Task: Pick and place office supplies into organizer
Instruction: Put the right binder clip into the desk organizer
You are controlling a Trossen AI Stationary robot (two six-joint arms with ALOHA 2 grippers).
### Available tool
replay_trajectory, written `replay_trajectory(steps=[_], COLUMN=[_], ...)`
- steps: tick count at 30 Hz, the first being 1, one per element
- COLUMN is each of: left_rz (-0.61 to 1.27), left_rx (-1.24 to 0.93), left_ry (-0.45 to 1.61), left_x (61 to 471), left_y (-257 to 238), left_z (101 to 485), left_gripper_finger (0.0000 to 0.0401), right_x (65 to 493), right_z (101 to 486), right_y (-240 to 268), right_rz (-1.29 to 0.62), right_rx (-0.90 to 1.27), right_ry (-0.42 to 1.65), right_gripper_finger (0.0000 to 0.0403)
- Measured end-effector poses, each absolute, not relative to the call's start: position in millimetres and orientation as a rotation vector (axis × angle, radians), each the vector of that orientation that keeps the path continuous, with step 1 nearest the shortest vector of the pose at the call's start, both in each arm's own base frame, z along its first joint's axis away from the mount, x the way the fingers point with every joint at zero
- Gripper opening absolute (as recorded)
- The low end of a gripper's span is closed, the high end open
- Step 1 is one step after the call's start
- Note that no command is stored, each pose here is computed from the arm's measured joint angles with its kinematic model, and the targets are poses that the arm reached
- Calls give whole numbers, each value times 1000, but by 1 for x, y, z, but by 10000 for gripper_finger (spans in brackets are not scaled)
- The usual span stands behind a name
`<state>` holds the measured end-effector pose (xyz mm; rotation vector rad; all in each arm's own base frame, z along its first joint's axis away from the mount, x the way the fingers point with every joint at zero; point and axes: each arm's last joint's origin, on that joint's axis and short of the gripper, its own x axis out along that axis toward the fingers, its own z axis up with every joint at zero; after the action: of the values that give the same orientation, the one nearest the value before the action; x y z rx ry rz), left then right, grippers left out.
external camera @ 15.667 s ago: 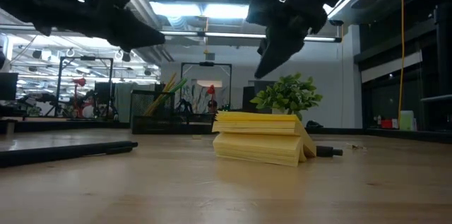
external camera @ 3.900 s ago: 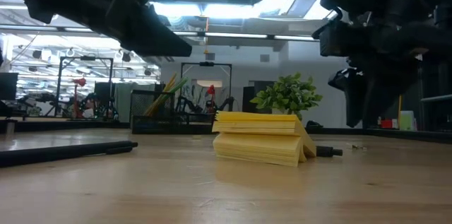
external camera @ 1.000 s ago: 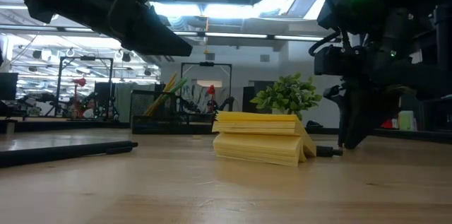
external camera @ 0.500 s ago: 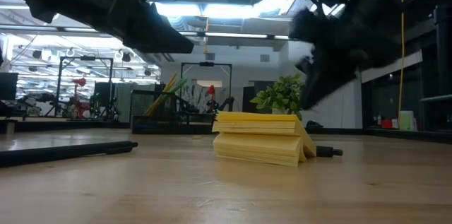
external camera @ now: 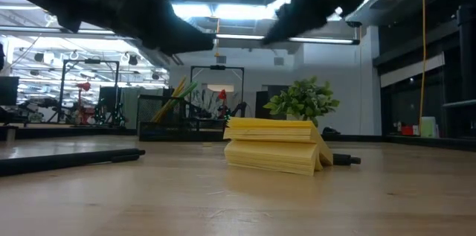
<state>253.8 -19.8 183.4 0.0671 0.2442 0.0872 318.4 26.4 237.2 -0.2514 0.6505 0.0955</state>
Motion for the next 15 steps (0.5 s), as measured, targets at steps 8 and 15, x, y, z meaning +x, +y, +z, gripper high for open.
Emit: replay_trajectory(steps=[8, 15], left_rz=[-142, -260], left_rx=[79, 85], left_ry=[179, 67], left_x=[260, 270], left_y=[-10, 8], left_z=[183, 178], left_gripper_finger=[122, 119], right_x=[331, 335], right_z=[264, 275], right_y=[31, 34], right_rz=[185, 260], right_rx=[-256, -245], right_ry=[420, 299], right_gripper_finger=[65, 68])
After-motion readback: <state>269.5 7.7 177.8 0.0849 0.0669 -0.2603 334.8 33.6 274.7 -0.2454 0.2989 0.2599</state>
